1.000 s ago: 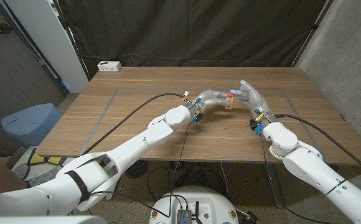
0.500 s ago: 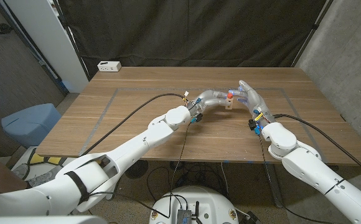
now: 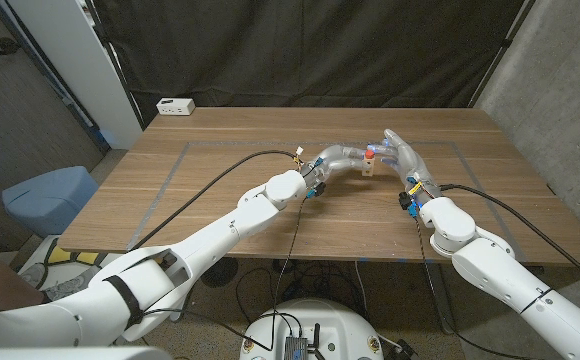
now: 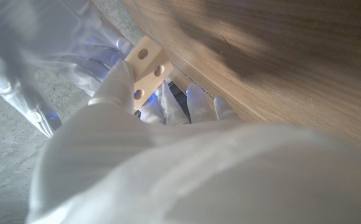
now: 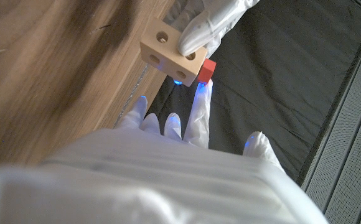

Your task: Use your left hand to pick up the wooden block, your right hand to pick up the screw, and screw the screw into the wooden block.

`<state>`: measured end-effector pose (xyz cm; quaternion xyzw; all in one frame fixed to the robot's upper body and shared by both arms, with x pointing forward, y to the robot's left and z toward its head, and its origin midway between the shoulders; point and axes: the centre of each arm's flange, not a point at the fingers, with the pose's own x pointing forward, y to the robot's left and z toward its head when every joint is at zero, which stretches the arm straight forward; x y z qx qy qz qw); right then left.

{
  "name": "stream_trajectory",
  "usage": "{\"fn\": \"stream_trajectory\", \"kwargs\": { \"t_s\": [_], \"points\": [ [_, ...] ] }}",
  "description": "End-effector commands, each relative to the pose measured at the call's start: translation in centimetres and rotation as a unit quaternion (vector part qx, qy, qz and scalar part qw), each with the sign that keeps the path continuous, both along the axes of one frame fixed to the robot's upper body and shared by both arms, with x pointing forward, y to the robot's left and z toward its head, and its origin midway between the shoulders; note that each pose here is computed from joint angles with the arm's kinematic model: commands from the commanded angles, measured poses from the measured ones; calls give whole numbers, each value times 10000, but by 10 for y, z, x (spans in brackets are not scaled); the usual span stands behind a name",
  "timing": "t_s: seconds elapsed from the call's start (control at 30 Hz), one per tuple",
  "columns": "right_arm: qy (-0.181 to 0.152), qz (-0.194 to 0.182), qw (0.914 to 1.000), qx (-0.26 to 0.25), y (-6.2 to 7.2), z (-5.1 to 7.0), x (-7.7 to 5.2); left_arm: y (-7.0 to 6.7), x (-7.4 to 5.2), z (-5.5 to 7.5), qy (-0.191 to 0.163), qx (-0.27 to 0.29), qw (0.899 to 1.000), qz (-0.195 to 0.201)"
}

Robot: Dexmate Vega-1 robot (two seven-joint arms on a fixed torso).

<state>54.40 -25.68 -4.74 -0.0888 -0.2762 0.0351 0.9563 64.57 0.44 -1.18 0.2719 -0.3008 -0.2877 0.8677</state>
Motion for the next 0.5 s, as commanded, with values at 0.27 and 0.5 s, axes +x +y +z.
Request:
{"fn": "stream_trajectory", "kwargs": {
  "t_s": [0.27, 0.5],
  "points": [
    [15, -177, 9998, 73, -1, -2, -2, 1, 2, 0, 12, -11, 10000, -11],
    [11, -223, 9997, 86, -1, -1, -3, 3, 3, 0, 26, -20, 10000, 0]
  ]
}}
